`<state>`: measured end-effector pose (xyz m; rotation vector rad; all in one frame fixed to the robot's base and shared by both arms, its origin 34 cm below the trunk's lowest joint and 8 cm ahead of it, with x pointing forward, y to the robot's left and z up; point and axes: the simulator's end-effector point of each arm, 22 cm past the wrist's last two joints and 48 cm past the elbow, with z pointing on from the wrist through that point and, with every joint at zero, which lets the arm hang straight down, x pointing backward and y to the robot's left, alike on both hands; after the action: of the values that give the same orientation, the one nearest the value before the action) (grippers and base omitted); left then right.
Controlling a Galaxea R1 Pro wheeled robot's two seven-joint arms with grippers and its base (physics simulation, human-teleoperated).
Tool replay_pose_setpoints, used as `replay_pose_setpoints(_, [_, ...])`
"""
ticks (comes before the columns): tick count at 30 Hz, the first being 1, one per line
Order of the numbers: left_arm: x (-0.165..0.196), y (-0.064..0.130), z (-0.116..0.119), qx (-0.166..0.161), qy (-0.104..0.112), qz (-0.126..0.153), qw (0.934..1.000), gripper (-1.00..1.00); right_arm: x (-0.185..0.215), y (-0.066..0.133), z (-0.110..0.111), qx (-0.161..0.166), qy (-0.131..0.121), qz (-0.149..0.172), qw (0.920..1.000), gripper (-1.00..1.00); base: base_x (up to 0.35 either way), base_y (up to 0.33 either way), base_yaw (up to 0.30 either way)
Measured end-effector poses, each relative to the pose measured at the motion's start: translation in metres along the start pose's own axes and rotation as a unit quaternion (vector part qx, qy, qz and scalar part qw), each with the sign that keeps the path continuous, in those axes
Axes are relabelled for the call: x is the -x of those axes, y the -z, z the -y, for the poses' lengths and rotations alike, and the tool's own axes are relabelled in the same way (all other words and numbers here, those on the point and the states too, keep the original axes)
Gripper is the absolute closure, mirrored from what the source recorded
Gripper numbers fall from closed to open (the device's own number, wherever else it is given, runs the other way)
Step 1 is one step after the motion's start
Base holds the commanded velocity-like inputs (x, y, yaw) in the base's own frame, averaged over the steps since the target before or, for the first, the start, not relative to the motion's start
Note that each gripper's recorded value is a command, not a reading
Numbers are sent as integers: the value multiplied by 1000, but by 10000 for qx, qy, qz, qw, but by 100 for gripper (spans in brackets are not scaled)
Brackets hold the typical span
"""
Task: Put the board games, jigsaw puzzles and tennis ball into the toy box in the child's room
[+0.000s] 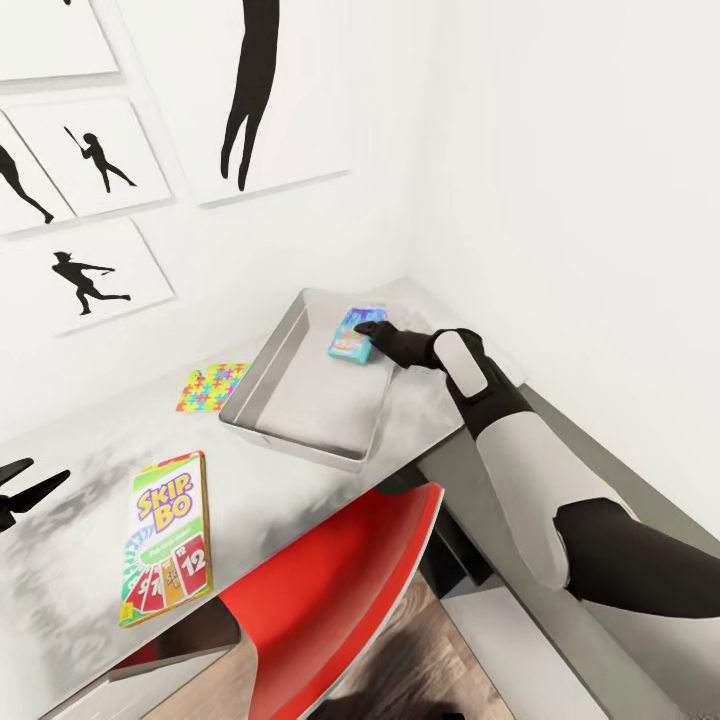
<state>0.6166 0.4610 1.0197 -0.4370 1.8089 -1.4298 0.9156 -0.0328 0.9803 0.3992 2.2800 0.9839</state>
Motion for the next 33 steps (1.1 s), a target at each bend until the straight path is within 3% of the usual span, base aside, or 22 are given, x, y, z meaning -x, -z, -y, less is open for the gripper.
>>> replay_pose_setpoints(9, [0,0,0,-6,-2,1,10000,-100,3,2,6,-259,89,-165,9995,-100,0,0,0])
replay_pose_setpoints(33, [1,2,2,-40,-124,38,9999,-100,3,2,6,-263,100,-163,9995,-100,0,0,0])
